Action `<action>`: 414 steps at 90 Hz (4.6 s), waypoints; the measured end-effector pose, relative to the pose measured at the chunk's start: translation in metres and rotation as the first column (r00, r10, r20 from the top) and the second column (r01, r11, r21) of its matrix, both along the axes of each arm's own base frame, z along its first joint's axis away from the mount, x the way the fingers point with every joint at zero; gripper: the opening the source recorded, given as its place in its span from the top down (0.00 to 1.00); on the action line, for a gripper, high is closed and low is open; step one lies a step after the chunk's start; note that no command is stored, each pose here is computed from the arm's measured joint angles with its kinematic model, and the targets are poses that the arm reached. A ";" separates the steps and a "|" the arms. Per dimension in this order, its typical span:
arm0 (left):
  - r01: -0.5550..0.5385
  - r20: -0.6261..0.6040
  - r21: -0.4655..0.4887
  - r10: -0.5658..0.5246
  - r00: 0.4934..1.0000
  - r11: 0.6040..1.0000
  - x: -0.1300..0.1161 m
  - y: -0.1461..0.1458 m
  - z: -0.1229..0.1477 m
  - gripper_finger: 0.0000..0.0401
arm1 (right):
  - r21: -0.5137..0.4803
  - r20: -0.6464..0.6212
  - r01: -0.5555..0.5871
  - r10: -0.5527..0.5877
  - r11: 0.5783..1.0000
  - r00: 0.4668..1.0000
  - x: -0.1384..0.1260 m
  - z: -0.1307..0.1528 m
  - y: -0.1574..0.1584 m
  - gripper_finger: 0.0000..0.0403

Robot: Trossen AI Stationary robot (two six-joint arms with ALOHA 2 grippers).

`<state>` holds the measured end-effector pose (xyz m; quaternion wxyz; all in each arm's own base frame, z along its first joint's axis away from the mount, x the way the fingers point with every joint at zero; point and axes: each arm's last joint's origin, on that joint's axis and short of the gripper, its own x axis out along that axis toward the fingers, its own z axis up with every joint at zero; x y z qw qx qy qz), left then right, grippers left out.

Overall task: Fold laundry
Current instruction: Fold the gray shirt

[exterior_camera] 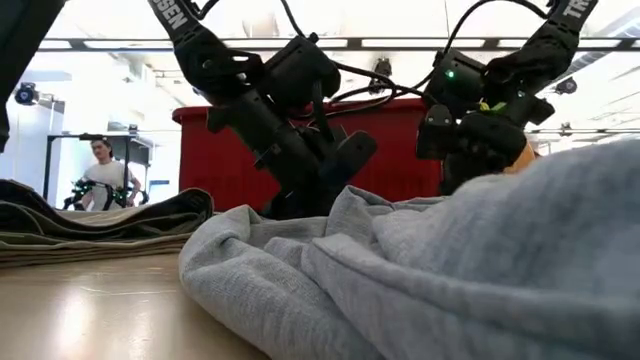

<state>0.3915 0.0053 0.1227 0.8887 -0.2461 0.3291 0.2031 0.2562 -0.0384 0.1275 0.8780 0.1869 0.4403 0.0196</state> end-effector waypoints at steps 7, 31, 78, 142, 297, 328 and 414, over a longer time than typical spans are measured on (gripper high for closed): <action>0.000 0.000 0.000 0.000 1.000 1.000 0.000 0.000 0.000 1.00 | -0.001 -0.001 -0.002 0.002 1.000 1.000 0.000 0.000 0.000 0.74; -0.001 0.000 0.000 0.001 1.000 1.000 0.000 0.000 0.000 1.00 | -0.004 -0.012 -0.013 0.013 1.000 1.000 0.002 -0.006 0.000 0.86; -0.007 0.001 -0.004 0.007 1.000 1.000 0.000 0.000 0.000 1.00 | -0.083 -0.011 -0.036 0.035 0.996 0.999 0.006 -0.004 -0.002 0.66; -0.019 0.005 0.002 0.019 1.000 1.000 0.000 0.000 0.000 1.00 | -0.113 -0.027 -0.076 0.074 0.991 0.997 -0.017 0.026 0.002 1.00; 0.018 0.175 0.066 -0.029 0.984 0.998 0.024 -0.001 0.032 1.00 | -0.418 -0.121 0.140 -0.207 0.898 0.971 -0.032 0.033 -0.023 1.00; 0.020 0.147 0.063 -0.029 0.989 0.998 0.025 -0.001 0.021 1.00 | -0.413 -0.149 0.124 -0.201 0.902 0.968 -0.034 0.031 -0.026 0.96; 0.011 0.028 0.044 -0.013 1.000 0.999 0.020 -0.001 -0.003 1.00 | 0.124 -0.211 0.230 -0.201 0.965 0.957 -0.084 0.014 0.007 0.66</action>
